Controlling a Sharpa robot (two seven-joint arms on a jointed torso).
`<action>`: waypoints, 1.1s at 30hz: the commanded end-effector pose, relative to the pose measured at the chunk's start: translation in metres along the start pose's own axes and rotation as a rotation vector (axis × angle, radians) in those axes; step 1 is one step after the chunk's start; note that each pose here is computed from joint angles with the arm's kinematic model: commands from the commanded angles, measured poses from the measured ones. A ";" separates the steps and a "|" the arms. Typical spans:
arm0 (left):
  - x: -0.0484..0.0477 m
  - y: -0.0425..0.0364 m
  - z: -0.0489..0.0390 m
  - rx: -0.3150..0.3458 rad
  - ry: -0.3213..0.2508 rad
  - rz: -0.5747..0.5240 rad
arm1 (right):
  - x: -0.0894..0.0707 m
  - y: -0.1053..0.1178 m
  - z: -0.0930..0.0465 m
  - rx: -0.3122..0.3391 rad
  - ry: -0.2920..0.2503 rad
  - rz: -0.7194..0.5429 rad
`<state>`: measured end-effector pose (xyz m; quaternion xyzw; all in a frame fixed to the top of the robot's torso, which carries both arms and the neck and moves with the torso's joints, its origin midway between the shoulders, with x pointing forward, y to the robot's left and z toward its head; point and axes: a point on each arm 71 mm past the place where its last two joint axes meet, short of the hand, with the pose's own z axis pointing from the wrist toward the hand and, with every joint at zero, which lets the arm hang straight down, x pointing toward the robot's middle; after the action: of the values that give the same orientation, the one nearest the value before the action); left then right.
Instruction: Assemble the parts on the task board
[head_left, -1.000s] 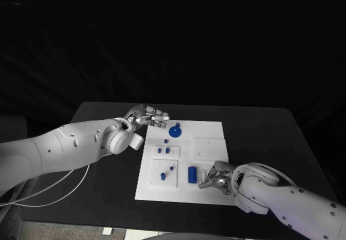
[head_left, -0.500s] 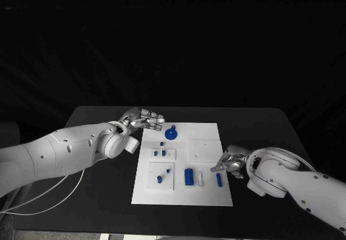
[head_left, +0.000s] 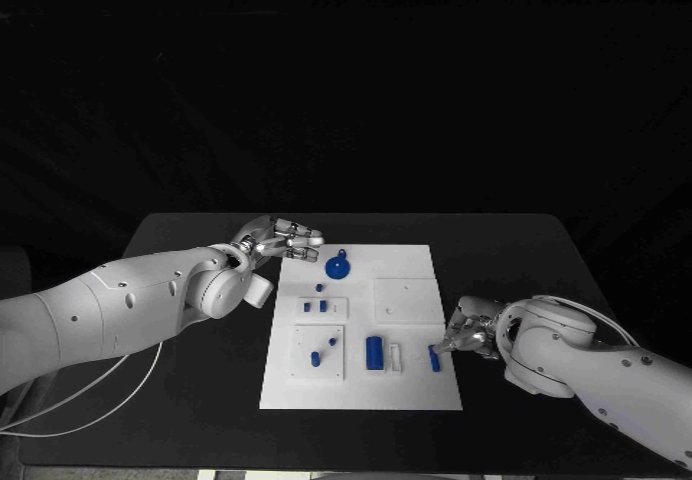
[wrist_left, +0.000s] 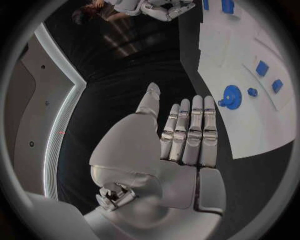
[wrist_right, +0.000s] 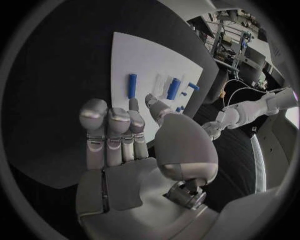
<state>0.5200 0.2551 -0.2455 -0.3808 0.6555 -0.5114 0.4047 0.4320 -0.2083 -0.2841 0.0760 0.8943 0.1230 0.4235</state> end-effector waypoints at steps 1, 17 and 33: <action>0.0022 -0.0018 0.0005 0.015 0.010 -0.003 | 0.004 0.000 0.002 0.040 -0.012 -0.066; 0.0021 -0.0014 0.0001 0.010 0.015 -0.005 | 0.026 0.001 0.017 0.073 0.010 -0.109; 0.0020 -0.0011 -0.0006 0.007 0.024 -0.008 | 0.048 0.006 0.030 0.085 0.013 -0.145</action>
<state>0.5193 0.2564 -0.2455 -0.3810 0.6561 -0.5115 0.4033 0.4307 -0.1848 -0.3243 0.0422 0.8990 0.0729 0.4299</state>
